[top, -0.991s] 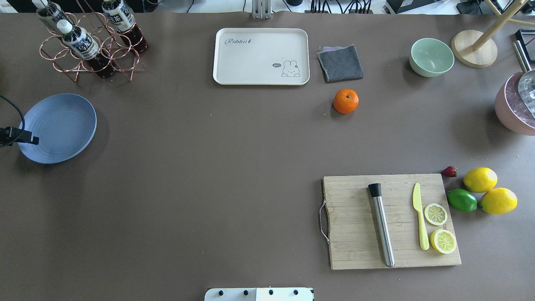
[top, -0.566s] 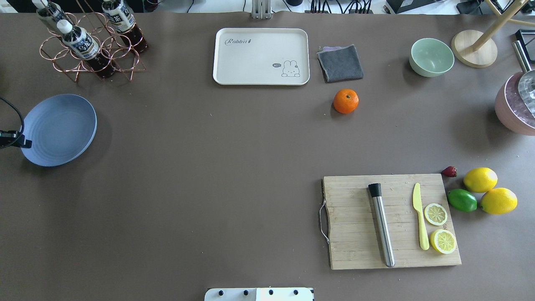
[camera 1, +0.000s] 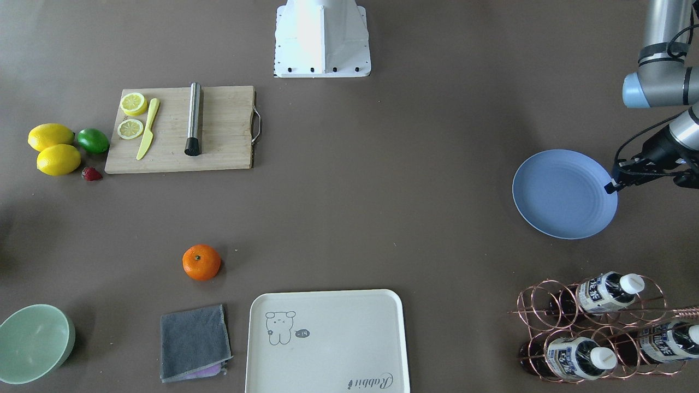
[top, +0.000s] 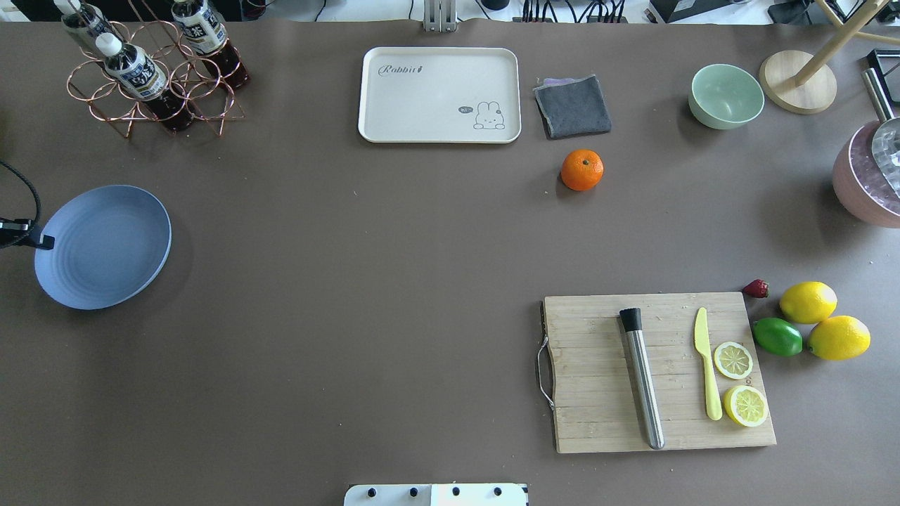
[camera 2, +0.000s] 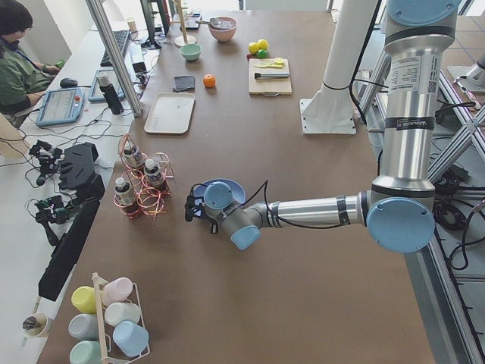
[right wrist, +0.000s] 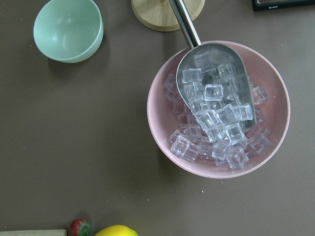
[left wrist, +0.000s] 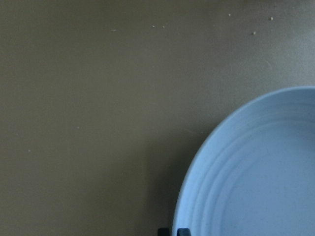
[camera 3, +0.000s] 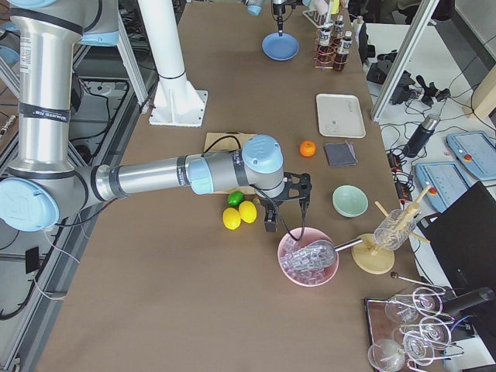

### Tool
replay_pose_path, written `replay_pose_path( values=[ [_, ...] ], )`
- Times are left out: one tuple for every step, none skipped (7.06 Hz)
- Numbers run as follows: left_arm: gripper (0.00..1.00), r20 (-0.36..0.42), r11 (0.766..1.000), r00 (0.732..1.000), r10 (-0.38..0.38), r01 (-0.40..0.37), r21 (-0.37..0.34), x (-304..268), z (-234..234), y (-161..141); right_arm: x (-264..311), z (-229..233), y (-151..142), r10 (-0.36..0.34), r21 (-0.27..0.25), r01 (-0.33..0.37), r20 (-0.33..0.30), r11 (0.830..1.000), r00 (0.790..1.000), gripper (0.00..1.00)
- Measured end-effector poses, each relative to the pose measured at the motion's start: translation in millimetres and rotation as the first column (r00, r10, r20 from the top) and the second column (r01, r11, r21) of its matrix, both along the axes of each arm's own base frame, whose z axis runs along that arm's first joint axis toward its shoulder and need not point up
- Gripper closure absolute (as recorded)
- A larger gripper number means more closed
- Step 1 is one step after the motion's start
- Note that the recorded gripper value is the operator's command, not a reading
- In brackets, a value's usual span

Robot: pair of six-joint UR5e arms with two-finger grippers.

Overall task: Pick orange to plate
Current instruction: 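Lower the left gripper to the blue plate's rim and grip it, then slide the blue plate toward the orange with left gripper while right arm approaches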

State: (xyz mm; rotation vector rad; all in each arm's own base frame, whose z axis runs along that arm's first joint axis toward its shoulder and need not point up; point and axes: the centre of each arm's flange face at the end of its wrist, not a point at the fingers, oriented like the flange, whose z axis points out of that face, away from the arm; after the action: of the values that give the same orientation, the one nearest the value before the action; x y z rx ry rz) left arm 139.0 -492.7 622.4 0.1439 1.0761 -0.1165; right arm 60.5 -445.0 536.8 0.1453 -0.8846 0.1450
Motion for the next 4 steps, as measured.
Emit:
replay_pose_path(
  values=[
    [1.0,-0.044,0.999,0.999,-0.023,0.022,-0.029,-9.7,-40.9,-1.9,-1.8,-10.0,-4.5,0.002,0.015,-0.002,0.002,1.0,1.0,0.0],
    [1.0,-0.066,0.998,0.997,-0.045,0.042,-0.047,-9.8,-75.0,0.1,-8.8,-21.4,-12.1,0.001,0.023,-0.001,0.007,1.0,1.0,0.0],
    [1.0,-0.079,0.996,0.995,-0.067,0.062,-0.064,6.5,-105.8,5.1,-26.6,-40.5,-23.4,0.003,0.016,-0.003,0.018,1.0,1.0,0.0],
    [1.0,-0.09,0.994,0.993,-0.082,0.075,-0.08,40.7,-137.3,14.0,-56.9,-70.7,-38.0,0.008,-0.001,-0.008,0.037,1.0,0.999,0.0]
  ],
)
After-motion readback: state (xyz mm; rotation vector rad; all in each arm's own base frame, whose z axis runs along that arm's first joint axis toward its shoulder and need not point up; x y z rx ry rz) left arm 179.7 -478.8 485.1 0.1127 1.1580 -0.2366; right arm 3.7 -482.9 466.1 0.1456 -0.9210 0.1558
